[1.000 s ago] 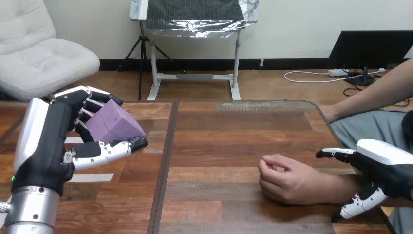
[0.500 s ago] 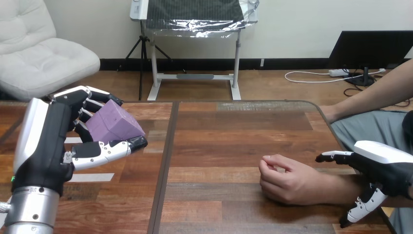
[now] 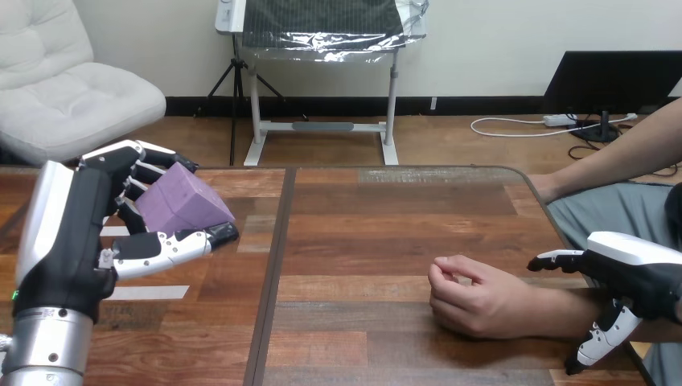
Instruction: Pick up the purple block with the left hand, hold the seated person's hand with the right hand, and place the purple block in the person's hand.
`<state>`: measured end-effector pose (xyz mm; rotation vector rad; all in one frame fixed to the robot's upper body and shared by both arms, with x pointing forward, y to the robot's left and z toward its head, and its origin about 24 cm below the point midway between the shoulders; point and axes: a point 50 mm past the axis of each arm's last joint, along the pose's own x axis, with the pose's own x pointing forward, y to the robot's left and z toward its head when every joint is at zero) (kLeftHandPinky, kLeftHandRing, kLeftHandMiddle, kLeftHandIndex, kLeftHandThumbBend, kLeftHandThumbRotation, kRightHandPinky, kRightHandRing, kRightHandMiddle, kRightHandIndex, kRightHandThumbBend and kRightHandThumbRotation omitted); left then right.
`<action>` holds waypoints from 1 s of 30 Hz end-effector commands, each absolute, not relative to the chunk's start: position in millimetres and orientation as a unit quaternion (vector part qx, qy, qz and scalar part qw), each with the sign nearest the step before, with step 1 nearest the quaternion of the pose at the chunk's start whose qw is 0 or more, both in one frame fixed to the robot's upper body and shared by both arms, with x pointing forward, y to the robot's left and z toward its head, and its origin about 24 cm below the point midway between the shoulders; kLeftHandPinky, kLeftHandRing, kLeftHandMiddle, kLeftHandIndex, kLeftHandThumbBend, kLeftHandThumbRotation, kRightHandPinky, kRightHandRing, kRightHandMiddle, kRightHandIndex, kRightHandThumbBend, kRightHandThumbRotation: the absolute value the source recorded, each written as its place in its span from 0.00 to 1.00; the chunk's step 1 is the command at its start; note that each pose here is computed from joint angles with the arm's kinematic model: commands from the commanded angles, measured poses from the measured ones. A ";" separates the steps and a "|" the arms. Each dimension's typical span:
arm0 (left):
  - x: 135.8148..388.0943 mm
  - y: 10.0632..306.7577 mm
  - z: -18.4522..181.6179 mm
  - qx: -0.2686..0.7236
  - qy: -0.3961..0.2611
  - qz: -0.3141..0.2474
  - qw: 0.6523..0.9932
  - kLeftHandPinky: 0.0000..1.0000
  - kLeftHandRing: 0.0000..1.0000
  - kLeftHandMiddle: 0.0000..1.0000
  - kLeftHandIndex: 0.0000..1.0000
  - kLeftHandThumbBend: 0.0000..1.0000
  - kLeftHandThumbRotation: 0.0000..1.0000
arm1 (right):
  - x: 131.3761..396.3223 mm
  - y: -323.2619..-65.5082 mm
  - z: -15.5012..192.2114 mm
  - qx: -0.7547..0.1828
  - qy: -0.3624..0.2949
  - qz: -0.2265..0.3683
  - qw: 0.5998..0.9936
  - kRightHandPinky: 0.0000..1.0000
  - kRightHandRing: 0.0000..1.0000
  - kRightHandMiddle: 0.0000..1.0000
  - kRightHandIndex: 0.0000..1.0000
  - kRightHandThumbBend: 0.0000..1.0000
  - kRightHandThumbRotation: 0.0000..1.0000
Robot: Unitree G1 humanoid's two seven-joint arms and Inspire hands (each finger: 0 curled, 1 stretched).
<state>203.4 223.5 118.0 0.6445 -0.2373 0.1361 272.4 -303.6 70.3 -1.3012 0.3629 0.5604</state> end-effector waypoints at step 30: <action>207.4 221.5 133.1 0.302 -0.154 0.075 0.938 0.21 0.27 0.35 0.40 0.58 0.00 | 273.1 -311.1 67.7 -0.617 0.208 0.253 0.716 0.61 0.76 0.80 0.79 0.94 0.04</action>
